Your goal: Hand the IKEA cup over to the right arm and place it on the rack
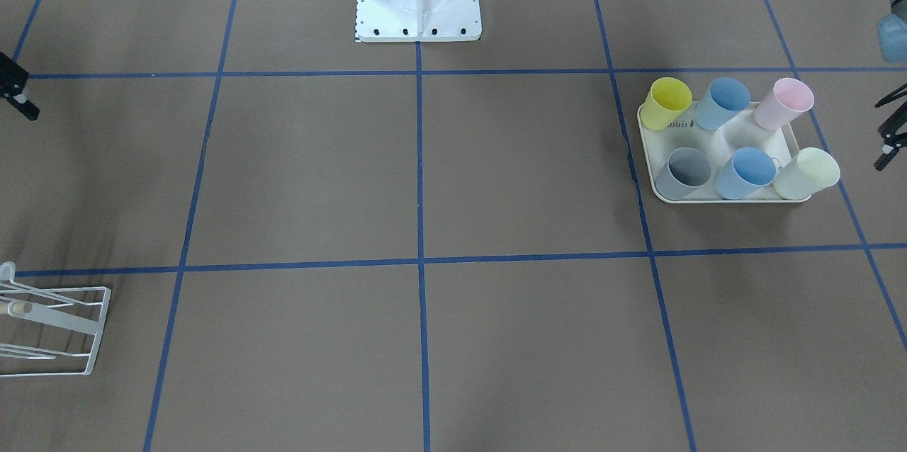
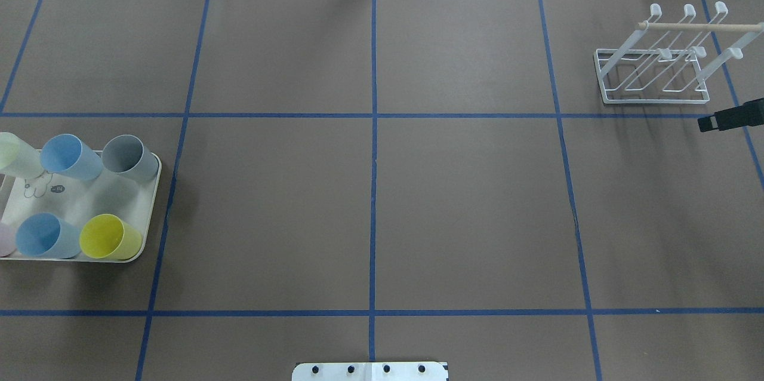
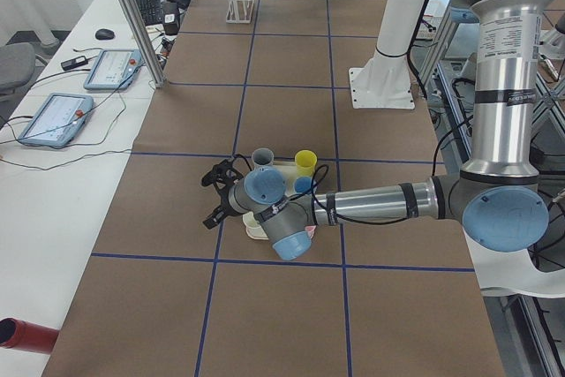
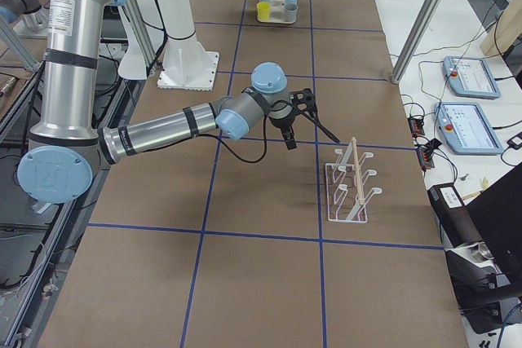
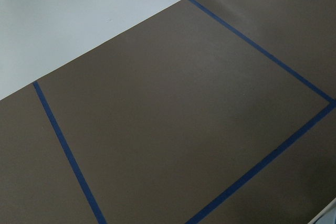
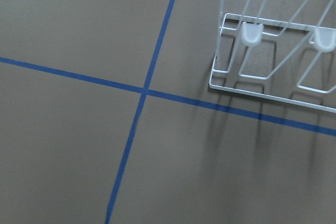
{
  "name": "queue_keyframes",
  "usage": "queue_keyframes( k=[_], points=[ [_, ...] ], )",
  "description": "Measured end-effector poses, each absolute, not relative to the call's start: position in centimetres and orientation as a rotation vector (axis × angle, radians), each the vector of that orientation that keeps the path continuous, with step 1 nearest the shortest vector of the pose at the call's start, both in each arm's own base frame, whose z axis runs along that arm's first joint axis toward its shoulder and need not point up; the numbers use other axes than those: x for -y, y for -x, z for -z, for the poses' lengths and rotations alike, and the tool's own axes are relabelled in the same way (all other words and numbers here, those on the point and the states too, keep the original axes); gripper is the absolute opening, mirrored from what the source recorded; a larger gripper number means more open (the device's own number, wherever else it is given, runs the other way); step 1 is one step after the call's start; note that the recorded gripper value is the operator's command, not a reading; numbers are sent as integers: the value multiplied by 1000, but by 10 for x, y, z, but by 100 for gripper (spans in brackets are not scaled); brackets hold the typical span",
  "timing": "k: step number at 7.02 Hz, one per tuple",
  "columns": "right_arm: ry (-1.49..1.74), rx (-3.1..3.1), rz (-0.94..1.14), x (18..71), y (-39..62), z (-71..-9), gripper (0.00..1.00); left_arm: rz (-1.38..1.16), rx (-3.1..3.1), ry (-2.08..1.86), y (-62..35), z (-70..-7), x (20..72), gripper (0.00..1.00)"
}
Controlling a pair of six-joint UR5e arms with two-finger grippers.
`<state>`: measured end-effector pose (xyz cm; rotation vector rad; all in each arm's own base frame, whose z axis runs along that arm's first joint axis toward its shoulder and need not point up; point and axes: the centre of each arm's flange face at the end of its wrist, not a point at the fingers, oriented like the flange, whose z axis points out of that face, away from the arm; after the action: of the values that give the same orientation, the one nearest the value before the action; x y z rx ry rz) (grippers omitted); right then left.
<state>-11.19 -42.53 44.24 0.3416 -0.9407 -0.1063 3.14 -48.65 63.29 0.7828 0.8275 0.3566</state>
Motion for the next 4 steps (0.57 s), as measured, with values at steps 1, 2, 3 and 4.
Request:
queue_keyframes(
  k=[1,2,3,4],
  points=[
    [-331,943,90,417,132,-430,99,-338,-849,-745,-41,-645,478,100],
    [-327,941,84,413,143,-426,99,-329,-864,-717,-49,-655,471,100],
    [-325,939,83,412,147,-424,99,-325,-866,-700,-56,-665,467,100],
    [-324,938,82,411,148,-424,99,-321,-859,-691,-63,-670,465,100]
  ],
)
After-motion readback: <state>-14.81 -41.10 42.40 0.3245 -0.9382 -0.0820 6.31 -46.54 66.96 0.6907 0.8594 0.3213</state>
